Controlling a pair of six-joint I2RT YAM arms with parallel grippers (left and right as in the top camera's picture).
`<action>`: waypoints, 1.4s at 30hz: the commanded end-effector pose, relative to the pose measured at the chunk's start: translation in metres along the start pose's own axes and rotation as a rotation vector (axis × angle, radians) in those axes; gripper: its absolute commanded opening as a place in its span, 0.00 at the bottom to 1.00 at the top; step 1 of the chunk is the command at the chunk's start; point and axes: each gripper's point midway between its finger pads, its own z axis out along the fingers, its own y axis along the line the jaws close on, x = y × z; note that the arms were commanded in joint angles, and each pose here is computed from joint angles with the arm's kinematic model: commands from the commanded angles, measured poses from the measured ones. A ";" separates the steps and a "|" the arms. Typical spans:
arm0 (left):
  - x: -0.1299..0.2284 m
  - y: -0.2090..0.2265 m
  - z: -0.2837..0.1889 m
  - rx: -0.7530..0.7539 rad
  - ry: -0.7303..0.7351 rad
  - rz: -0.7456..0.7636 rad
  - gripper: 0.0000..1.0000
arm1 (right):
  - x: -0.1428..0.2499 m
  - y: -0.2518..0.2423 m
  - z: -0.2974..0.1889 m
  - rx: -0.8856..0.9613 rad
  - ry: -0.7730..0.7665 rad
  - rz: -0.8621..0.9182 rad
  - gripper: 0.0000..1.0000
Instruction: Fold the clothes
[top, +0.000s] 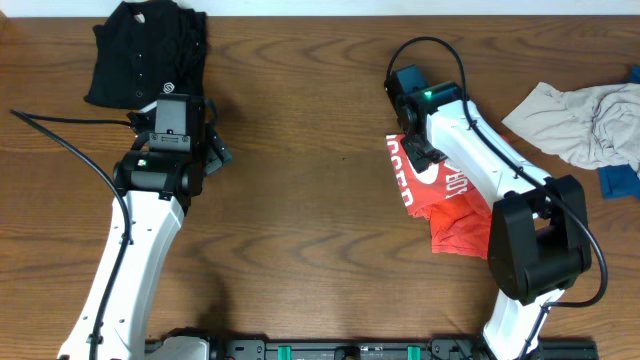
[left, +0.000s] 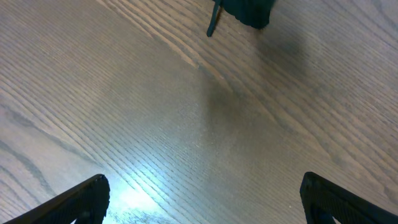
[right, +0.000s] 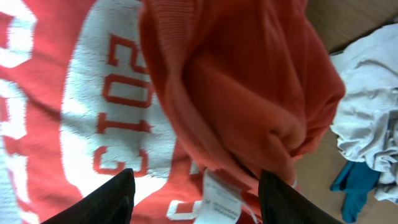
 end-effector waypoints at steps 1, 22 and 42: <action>0.006 0.003 0.005 -0.012 0.018 0.017 0.98 | 0.000 -0.015 0.006 0.050 0.013 0.006 0.61; 0.006 0.003 0.005 -0.012 0.017 0.018 0.98 | 0.002 -0.018 0.020 -0.002 0.013 0.046 0.40; 0.006 0.003 0.006 -0.013 0.018 0.017 0.98 | -0.005 0.009 -0.019 0.141 -0.041 -0.061 0.37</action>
